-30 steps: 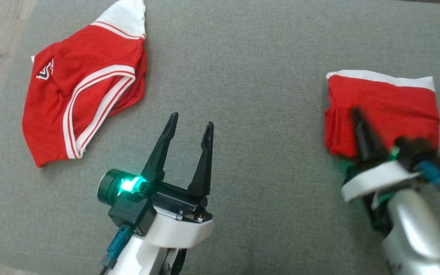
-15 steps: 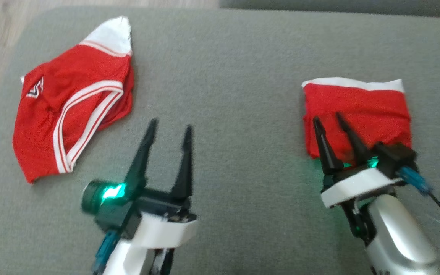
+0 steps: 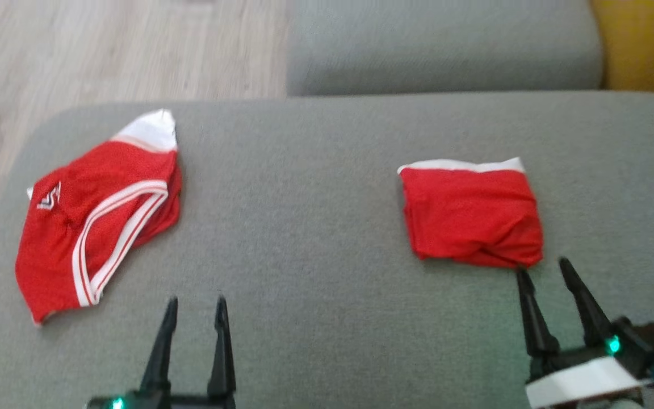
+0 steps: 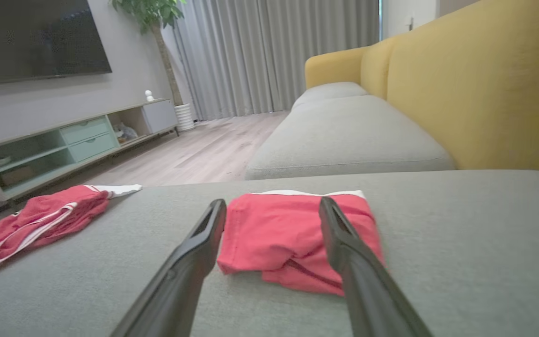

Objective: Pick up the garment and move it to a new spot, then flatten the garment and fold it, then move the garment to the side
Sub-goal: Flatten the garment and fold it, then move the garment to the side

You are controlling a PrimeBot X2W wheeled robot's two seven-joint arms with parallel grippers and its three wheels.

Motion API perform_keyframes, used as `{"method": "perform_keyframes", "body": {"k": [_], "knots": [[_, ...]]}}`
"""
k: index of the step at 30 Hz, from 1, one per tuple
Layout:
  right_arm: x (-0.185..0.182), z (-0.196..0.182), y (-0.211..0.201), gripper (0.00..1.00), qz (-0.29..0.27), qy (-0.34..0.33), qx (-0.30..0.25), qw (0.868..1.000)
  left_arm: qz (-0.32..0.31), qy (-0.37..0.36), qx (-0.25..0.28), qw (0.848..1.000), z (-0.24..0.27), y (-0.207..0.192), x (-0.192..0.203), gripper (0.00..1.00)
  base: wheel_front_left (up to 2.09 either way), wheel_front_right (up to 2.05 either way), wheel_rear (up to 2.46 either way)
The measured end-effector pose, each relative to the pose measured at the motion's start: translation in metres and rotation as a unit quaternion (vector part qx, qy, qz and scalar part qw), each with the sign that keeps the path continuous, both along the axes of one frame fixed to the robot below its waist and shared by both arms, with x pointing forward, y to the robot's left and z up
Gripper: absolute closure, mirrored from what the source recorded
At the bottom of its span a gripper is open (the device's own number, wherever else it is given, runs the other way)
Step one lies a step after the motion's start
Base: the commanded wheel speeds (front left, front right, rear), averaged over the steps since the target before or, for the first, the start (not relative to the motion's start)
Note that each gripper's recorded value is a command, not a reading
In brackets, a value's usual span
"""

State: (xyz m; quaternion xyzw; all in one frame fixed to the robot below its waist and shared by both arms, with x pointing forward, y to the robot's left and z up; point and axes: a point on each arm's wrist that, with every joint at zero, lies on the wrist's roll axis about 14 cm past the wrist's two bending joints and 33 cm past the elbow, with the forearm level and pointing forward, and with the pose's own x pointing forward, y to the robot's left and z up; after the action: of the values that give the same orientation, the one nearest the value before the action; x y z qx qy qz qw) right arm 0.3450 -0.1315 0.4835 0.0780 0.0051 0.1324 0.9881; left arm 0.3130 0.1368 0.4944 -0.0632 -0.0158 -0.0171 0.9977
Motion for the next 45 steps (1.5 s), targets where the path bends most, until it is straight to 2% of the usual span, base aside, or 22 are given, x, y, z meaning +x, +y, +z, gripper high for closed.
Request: {"method": "perform_keyframes", "body": {"k": [6, 15, 30, 45], "knots": [[-0.02, 0.006, -0.011, 0.0, -0.026, -0.013, -0.006, 1.0, -0.007, 0.004, 0.008, 1.0, -0.005, 0.0, -0.013, 0.0, 0.0, 0.0, 0.0], [-0.032, 0.004, -0.027, 0.0, -0.064, -0.01, 0.007, 0.998, -0.021, 0.0, 0.016, 1.0, -0.004, -0.002, -0.014, 0.0, 0.0, 0.0, 0.0], [-0.036, 0.003, -0.023, 0.0, -0.06, -0.011, 0.001, 0.998, -0.029, -0.005, 0.022, 0.999, -0.002, -0.006, -0.013, 0.0, 0.0, 0.0, 0.0], [-0.035, -0.012, -0.023, 0.0, -0.058, 0.015, -0.003, 0.998, -0.026, 0.002, 0.02, 0.999, -0.004, -0.009, -0.011, 0.0, 0.0, 0.0, 0.0]]}}
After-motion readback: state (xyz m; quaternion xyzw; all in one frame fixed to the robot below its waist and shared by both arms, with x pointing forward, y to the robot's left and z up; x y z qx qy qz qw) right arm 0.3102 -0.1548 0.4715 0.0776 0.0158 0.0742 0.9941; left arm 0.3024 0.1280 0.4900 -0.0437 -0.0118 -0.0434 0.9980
